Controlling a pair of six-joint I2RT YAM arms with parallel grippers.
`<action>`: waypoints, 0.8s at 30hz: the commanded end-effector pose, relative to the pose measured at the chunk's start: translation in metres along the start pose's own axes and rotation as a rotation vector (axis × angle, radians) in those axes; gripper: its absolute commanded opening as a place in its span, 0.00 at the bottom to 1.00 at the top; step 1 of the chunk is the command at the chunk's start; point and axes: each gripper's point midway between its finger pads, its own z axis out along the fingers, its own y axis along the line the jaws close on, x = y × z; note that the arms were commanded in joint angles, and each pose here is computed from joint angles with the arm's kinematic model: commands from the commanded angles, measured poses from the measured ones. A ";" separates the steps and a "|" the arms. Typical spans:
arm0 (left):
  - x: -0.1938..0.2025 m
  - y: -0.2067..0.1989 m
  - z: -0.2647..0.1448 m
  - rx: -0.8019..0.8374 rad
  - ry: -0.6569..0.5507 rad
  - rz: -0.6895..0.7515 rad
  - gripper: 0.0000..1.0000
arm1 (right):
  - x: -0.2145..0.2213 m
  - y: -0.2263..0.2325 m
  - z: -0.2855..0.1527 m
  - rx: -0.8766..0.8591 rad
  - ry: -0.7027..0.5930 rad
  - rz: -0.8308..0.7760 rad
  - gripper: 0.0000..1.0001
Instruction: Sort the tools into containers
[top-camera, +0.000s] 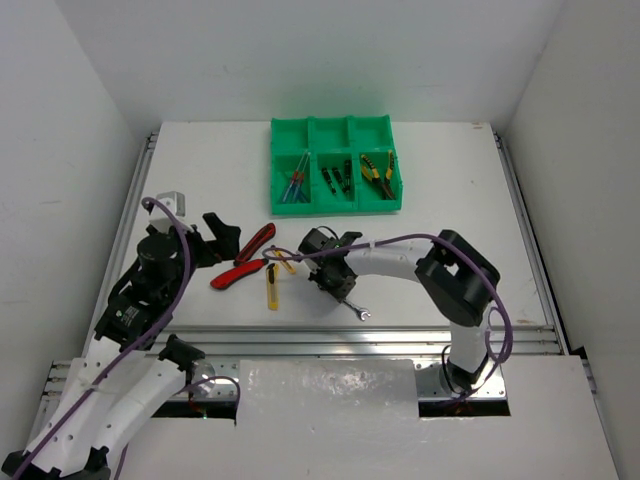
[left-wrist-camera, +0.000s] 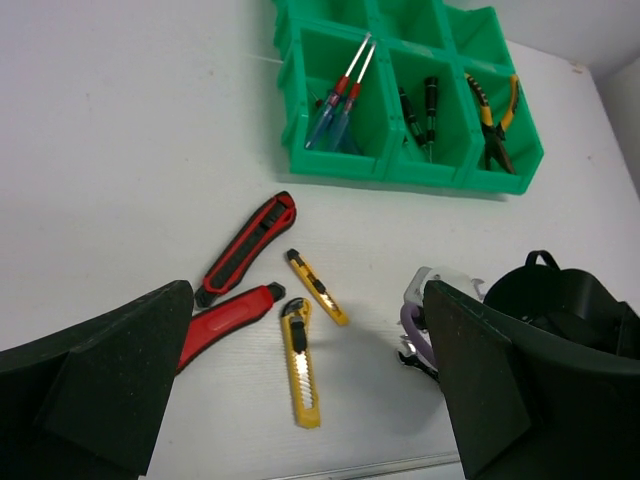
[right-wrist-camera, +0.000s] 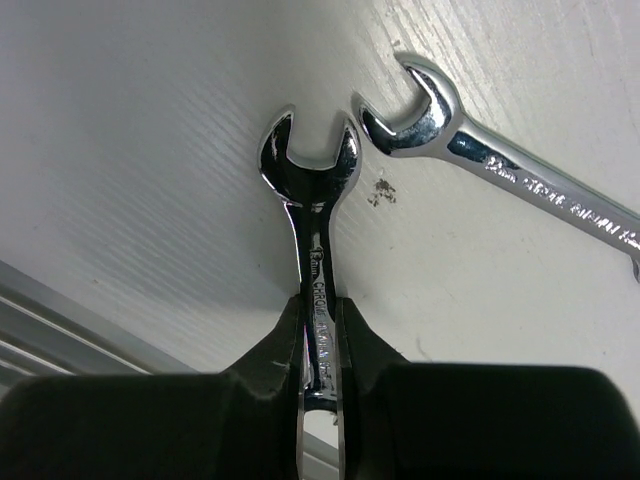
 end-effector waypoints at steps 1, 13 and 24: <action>-0.001 -0.009 -0.001 0.028 0.003 -0.112 0.98 | 0.006 0.000 0.012 0.043 -0.033 0.045 0.00; 0.066 -0.074 0.025 0.413 0.146 -0.380 0.98 | -0.027 0.001 -0.056 0.006 -0.323 0.098 0.00; 0.080 -0.145 0.018 0.738 0.084 -0.442 0.96 | -0.067 0.018 -0.138 -0.131 -0.669 0.136 0.00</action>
